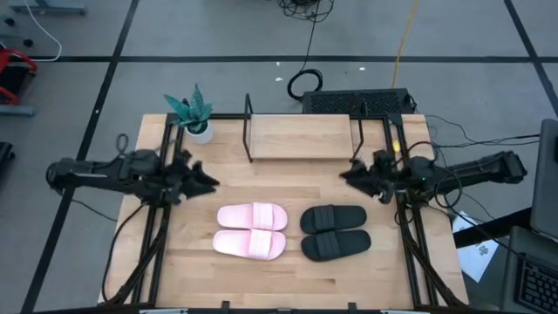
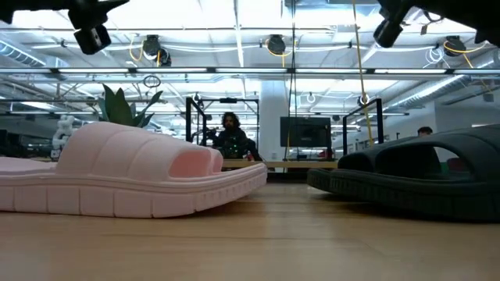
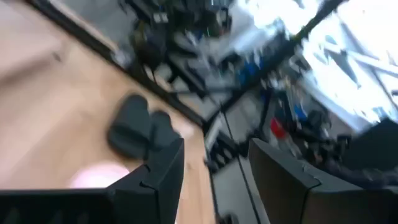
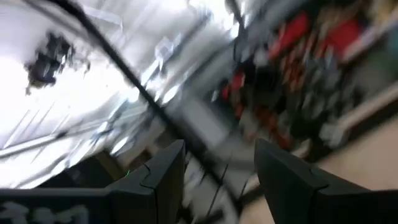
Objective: Pick and place slides into the shelf
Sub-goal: Put the top pink slide on the shelf
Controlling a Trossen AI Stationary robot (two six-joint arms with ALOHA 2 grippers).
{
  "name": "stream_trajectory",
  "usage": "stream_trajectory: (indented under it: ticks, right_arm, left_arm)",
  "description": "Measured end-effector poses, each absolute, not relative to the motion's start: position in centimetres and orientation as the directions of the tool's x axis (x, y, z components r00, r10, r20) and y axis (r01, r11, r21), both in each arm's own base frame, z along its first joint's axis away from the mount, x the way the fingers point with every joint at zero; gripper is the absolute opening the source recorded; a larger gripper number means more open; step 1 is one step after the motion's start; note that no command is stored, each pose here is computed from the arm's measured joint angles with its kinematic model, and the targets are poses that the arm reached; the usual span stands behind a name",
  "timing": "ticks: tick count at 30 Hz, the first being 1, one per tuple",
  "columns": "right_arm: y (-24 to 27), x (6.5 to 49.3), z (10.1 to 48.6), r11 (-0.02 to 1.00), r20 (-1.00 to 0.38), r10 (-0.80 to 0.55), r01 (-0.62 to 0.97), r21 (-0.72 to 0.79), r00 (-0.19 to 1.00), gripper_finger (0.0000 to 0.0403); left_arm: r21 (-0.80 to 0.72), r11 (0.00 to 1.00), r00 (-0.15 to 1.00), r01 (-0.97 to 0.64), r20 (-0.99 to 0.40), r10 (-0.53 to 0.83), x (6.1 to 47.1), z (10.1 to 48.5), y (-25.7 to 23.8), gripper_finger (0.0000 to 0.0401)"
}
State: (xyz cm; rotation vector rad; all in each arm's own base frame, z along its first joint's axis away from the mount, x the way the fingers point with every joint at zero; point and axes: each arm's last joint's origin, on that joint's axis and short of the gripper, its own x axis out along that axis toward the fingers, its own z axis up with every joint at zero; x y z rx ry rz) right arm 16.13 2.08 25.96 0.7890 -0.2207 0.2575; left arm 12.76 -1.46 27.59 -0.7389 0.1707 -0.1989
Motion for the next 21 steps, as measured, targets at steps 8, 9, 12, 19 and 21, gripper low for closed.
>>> stream_trajectory:
  ticks: [8,9,12,19,21]
  right_arm:
    - [5.1,19.3,23.9,0.611,0.084,0.188,-0.183,0.77,0.979,0.0185]
    - [5.4,19.7,23.7,0.611,0.073,0.196,-0.18,0.771,0.978,0.0185]
    - [6.1,20.5,23.8,0.615,0.091,0.185,-0.188,0.766,0.978,0.0185]
    - [6.7,21.8,25.0,0.675,0.169,0.133,-0.214,0.706,0.977,0.0185]
    - [6.7,22.1,25.3,0.691,0.174,0.126,-0.213,0.691,0.977,0.0185]
  left_arm:
    - [-0.714,0.698,0.927,0.065,-0.215,-0.306,15.3,26.1,-3.9,0.0182]
    - [-0.715,0.697,0.925,0.054,-0.228,-0.305,15.4,25.9,-4.1,0.0182]
    - [-0.731,0.682,0.918,0.024,-0.254,-0.305,15.8,25.5,-4.7,0.0182]
    - [-0.716,0.696,0.852,-0.044,-0.391,-0.349,17.3,23.3,-6.5,0.0182]
    - [-0.695,0.715,0.834,-0.074,-0.436,-0.338,17.8,22.5,-6.7,0.0182]
